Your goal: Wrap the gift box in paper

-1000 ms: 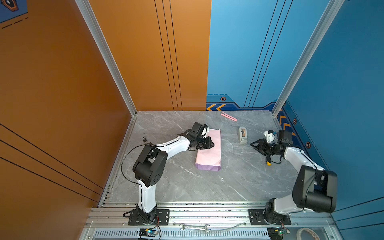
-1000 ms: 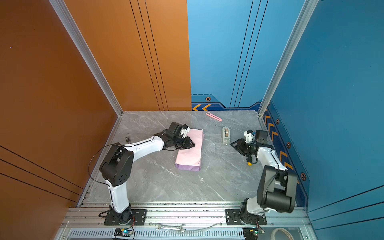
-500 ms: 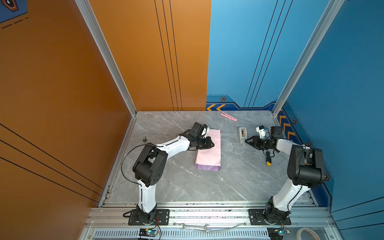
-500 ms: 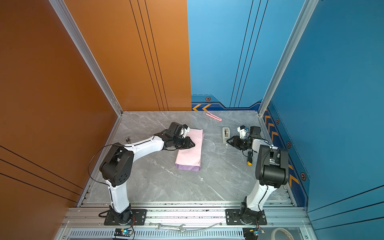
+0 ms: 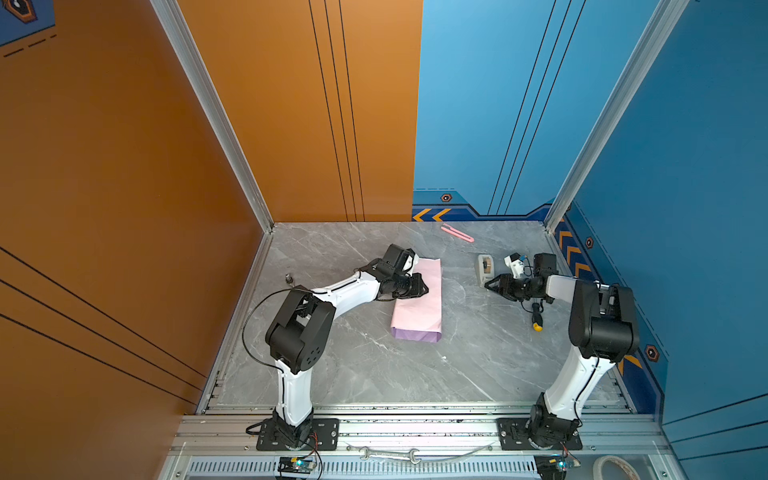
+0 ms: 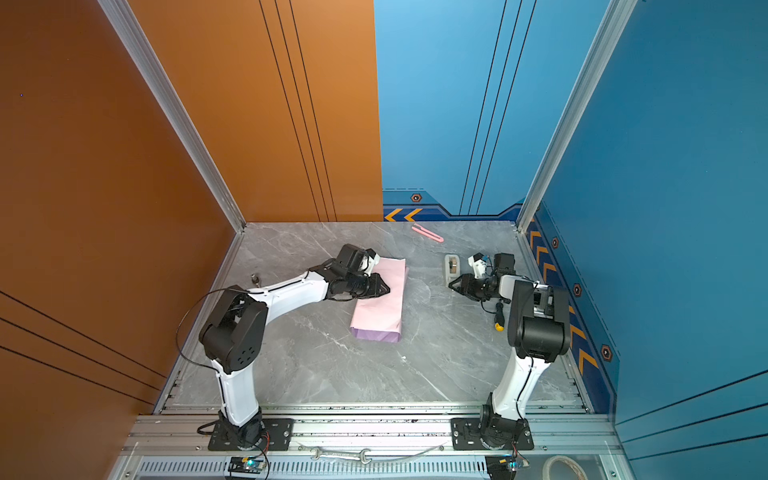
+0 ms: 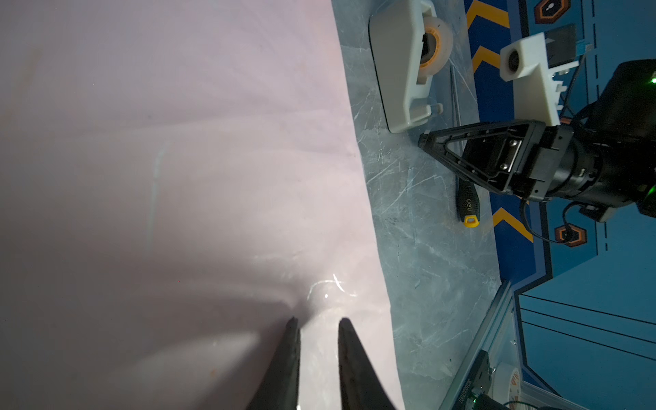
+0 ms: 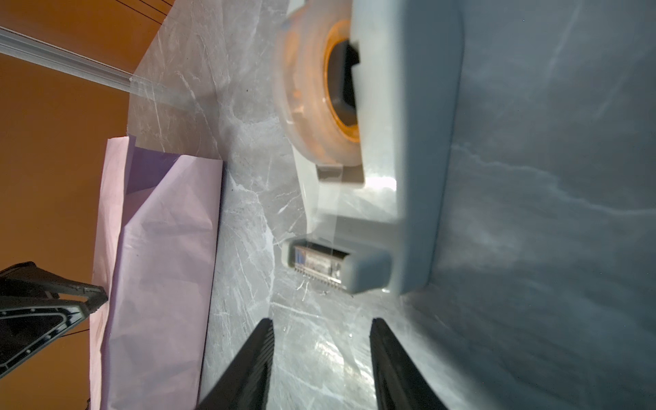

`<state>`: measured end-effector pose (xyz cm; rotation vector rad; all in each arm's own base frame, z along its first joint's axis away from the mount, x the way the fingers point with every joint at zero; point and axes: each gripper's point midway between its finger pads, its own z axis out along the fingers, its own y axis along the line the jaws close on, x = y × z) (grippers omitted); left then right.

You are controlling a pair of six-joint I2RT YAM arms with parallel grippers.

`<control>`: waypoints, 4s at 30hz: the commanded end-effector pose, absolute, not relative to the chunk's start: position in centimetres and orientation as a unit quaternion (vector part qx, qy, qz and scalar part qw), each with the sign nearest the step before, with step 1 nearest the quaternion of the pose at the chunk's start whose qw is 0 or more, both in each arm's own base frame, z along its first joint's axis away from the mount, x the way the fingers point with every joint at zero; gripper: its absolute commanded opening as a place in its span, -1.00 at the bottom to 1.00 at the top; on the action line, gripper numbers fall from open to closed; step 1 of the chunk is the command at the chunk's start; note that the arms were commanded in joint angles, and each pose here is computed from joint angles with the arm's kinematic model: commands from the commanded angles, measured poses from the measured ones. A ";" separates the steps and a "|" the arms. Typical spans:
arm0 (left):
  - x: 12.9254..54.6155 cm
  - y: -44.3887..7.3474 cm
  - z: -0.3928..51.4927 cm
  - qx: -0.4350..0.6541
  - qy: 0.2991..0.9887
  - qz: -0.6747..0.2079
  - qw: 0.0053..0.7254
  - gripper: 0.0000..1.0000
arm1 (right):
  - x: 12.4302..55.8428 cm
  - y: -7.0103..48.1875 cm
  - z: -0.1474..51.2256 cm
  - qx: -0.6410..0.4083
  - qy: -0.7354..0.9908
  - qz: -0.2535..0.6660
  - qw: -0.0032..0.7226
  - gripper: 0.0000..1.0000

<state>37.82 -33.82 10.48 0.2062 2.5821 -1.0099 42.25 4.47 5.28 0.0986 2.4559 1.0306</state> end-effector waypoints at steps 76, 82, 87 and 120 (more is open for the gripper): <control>36.9 -33.0 7.3 0.062 0.936 -0.316 0.141 -0.55 | 39.5 6.4 17.6 0.009 0.856 0.401 0.326 -1.00; 36.7 -33.1 7.3 0.065 0.935 -0.318 0.140 -0.55 | 36.4 8.9 21.6 0.003 0.864 0.374 0.338 -1.00; 36.6 -33.3 7.2 0.067 0.934 -0.321 0.139 -0.55 | 34.2 12.1 23.8 0.008 0.863 0.364 0.350 -1.00; 36.8 -33.4 7.4 0.074 0.932 -0.326 0.140 -0.55 | 32.1 25.6 27.9 0.039 0.811 0.497 0.308 -1.00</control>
